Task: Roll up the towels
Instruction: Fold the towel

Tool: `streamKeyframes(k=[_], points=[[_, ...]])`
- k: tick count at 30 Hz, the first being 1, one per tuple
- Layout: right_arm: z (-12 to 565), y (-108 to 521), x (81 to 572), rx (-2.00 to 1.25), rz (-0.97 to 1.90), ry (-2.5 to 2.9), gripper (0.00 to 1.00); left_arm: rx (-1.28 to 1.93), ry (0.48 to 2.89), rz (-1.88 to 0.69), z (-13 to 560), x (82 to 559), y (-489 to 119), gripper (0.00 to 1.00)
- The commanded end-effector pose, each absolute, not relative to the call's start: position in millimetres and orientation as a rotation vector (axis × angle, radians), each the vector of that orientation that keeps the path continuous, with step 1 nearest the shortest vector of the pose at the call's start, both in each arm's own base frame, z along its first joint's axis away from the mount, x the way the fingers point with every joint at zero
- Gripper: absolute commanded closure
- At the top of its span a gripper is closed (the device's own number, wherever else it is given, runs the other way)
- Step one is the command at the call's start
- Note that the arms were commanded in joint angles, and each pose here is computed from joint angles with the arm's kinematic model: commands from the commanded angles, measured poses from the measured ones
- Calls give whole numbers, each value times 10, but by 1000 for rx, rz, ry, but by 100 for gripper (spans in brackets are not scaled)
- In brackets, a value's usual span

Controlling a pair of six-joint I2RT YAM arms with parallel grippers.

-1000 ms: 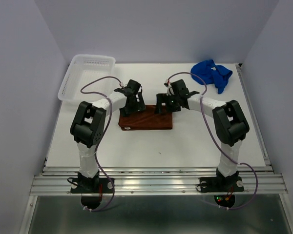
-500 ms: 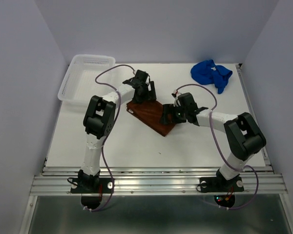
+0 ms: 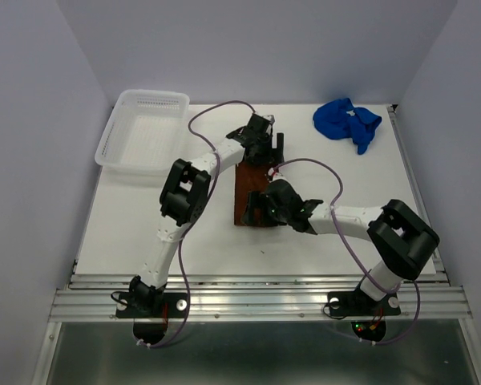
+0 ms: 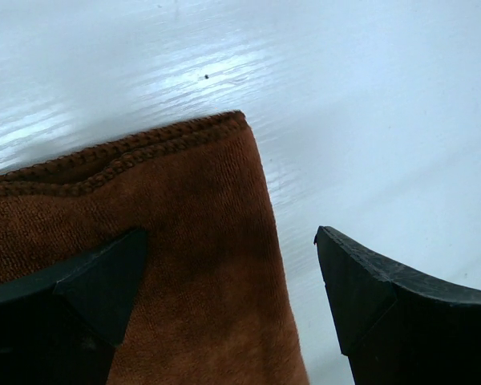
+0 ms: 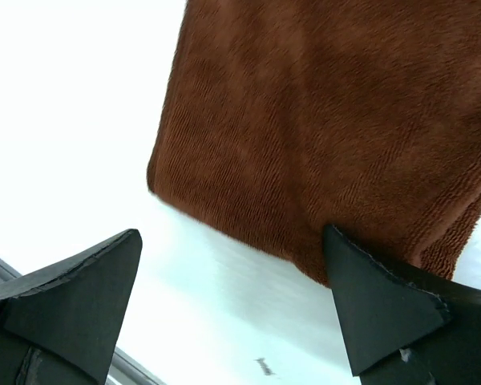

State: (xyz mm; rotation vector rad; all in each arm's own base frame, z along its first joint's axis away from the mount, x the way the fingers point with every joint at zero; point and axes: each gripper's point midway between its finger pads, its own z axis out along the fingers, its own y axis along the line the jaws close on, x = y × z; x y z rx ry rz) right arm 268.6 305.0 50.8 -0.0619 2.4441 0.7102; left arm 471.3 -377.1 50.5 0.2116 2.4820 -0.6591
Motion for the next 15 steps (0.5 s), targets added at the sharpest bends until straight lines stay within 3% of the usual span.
streamKeyframes(k=[1,11,15], points=[[649,3201,2686,138,716,2387,0,250,2513,-687,392,4673,-3876,1],[795,3274,2671,129,624,2354,0,194,2524,-624,335,4692,-3784,1],[1165,3260,2698,-10,593,2260,0,210,2461,-647,705,4725,-3799,1]])
